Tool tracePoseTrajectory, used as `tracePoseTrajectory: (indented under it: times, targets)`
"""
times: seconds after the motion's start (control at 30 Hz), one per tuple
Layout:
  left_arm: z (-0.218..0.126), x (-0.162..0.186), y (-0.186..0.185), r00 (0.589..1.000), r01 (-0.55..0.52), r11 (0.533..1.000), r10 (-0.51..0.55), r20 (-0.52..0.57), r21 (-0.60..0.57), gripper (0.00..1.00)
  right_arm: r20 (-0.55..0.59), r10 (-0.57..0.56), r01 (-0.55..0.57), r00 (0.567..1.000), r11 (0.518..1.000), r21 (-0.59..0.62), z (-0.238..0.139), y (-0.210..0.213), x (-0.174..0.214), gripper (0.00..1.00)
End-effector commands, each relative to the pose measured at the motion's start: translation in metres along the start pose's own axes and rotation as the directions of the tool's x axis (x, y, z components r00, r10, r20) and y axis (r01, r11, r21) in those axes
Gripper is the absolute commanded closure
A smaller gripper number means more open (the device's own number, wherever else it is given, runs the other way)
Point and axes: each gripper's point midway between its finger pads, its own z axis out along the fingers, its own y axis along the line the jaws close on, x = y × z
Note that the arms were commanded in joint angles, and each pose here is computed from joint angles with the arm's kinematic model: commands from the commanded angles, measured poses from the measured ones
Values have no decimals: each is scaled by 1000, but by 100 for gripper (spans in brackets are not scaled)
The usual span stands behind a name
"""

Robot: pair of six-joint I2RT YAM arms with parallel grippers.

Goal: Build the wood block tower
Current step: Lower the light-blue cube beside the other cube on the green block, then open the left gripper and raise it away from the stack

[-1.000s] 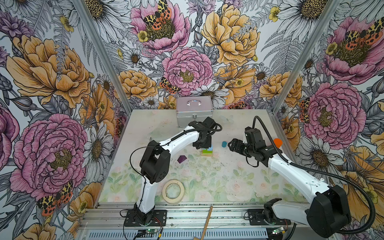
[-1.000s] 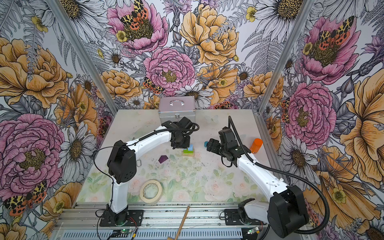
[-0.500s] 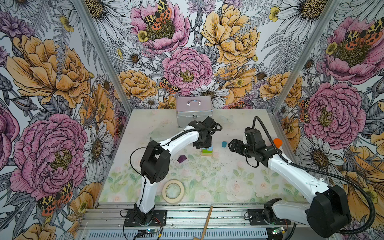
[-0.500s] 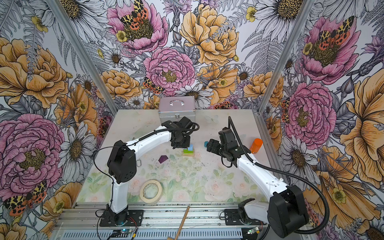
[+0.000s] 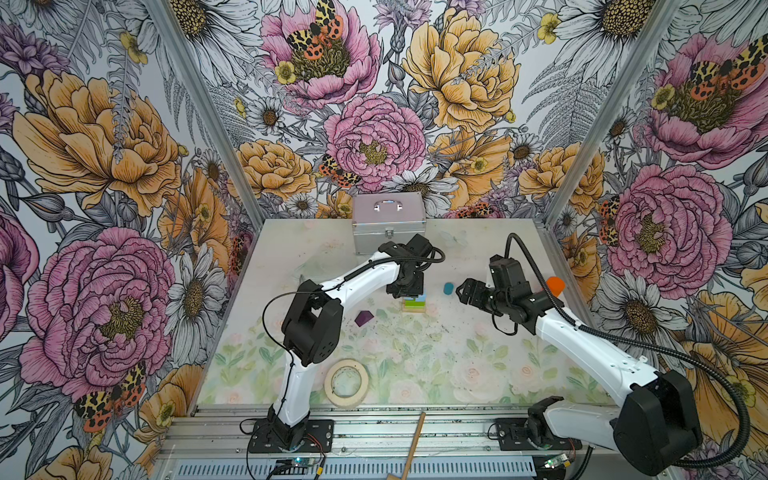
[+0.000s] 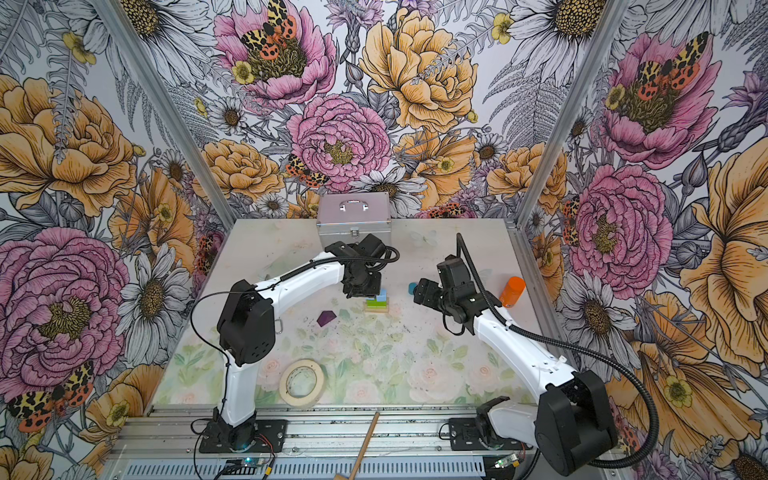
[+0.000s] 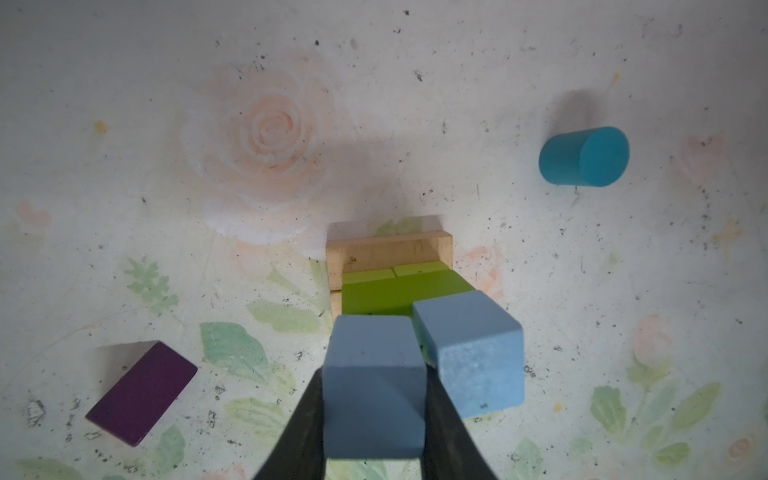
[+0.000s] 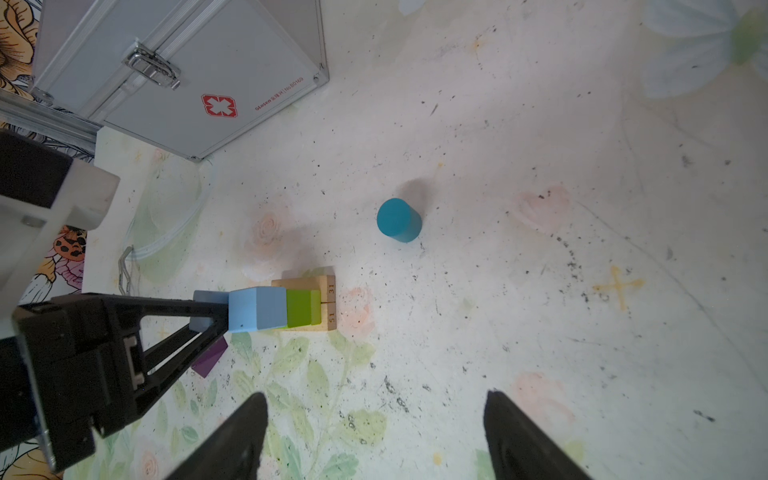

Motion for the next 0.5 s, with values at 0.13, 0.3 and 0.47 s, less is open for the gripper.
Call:
tracePoseTrajectory:
  times: [0.13, 0.3, 0.47]
  targets:
    - [-4, -4, -6, 1000, 18, 1000, -18, 9, 20, 77, 16, -3, 3, 1000, 1000, -13, -1, 1, -3, 17]
    - [-4, -3, -6, 1000, 17, 1000, -17, 8, 19, 72, 18, -3, 3, 1000, 1000, -12, -1, 1, -4, 17]
    - [-4, -3, -6, 1000, 17, 1000, -17, 9, 20, 68, 18, -1, 2, 1000, 1000, -11, -1, 1, -3, 17]
